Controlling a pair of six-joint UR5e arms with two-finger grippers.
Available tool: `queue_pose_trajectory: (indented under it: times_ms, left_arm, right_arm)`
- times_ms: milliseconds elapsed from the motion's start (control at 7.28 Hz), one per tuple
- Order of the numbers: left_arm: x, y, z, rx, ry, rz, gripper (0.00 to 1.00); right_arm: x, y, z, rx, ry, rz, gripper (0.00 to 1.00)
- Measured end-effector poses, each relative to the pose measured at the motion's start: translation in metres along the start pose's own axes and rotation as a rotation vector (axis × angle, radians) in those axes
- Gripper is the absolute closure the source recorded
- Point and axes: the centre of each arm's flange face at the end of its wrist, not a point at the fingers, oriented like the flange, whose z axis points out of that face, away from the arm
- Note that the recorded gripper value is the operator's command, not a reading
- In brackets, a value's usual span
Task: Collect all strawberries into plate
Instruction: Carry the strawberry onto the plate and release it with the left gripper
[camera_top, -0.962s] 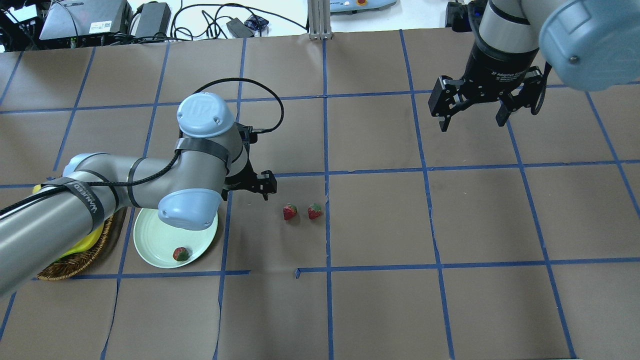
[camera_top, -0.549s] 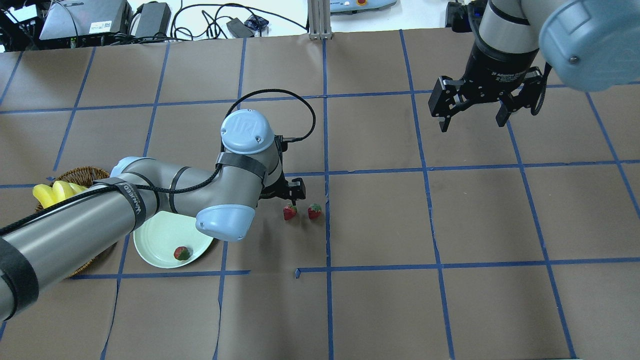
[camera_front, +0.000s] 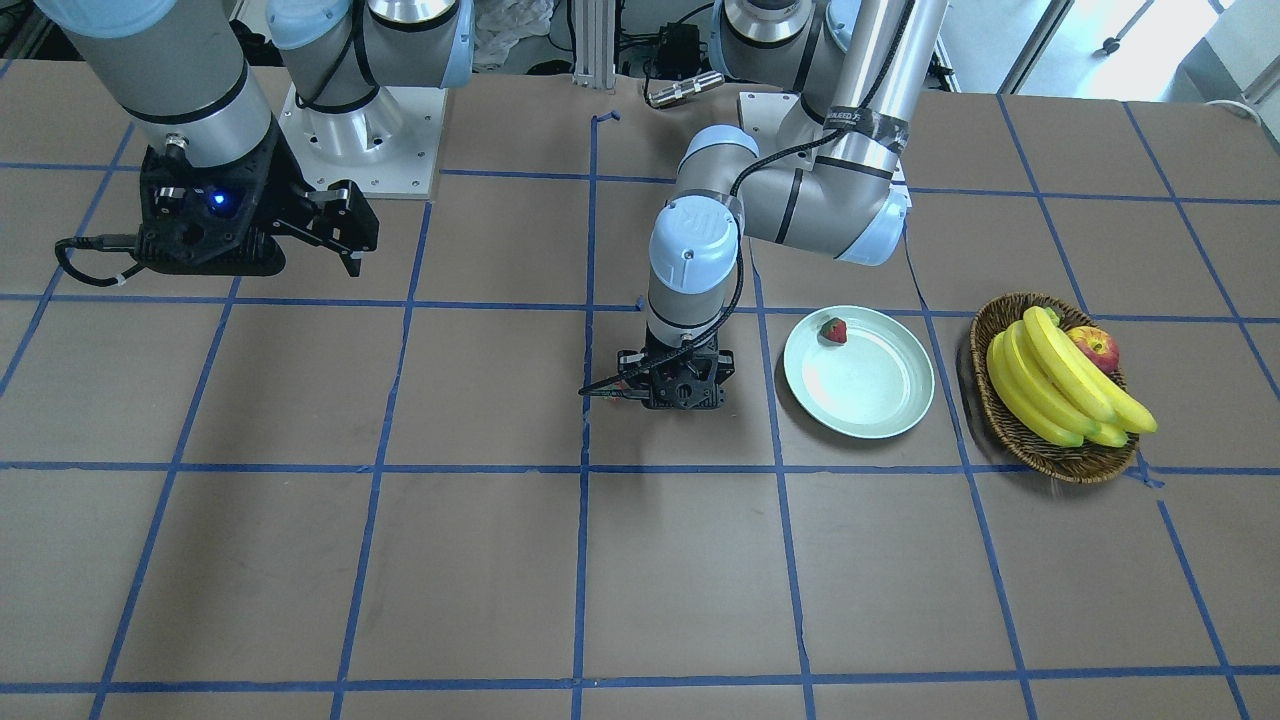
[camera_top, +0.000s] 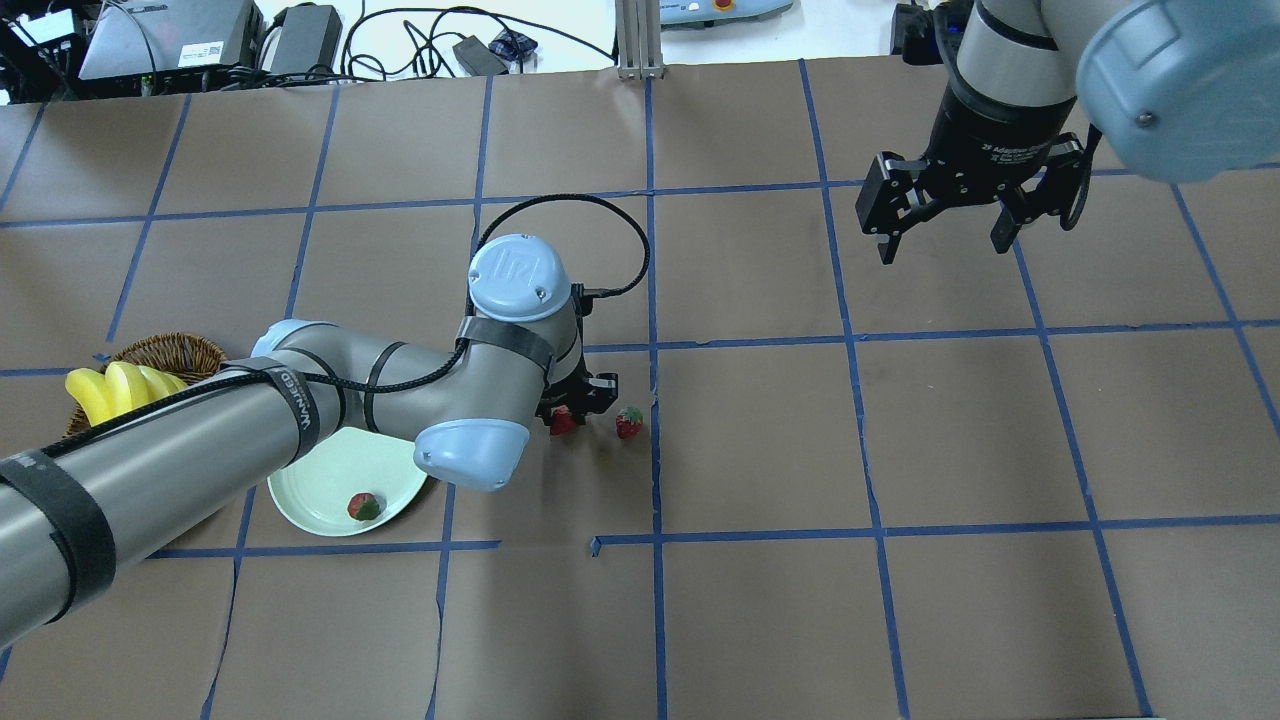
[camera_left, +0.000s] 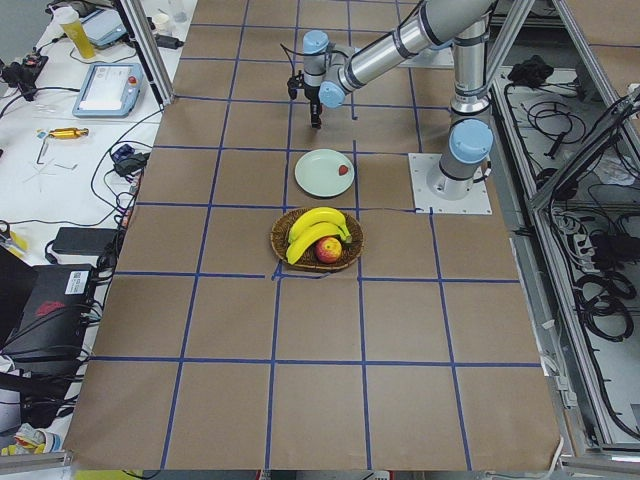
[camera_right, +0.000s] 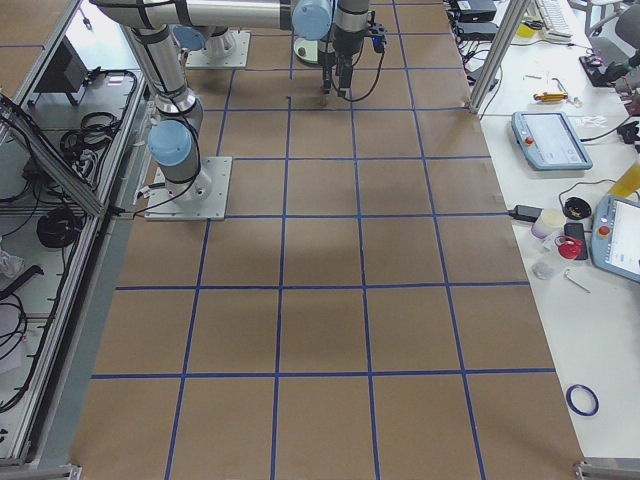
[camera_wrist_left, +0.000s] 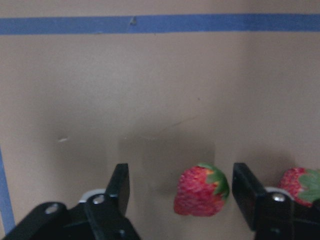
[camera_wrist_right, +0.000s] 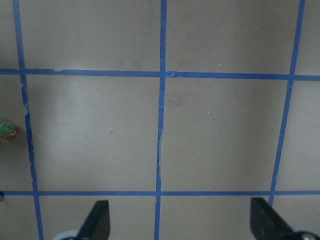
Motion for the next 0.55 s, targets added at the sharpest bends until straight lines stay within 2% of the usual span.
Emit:
queue_pose_trajectory:
  times_ms: [137,275,412,549]
  left_arm:
    - [-0.002,-0.003,-0.008,0.008,-0.004,0.024,1.00]
    - [-0.015,-0.010,-0.020,-0.001,-0.021,0.061,0.93]
    - [-0.044,-0.019,-0.031,-0.036,-0.059,0.088,0.87]
    - [-0.083,-0.024,-0.038,-0.085,-0.098,0.127,0.87]
  right_arm:
    - [0.000,0.000,0.000,0.000,0.001,0.000,0.00]
    - [0.001,0.000,0.000,0.000,0.001,0.001,0.00]
    - [0.001,0.000,0.000,0.001,0.002,0.001,0.00]
    - [0.001,0.000,0.000,0.001,0.002,0.001,0.00]
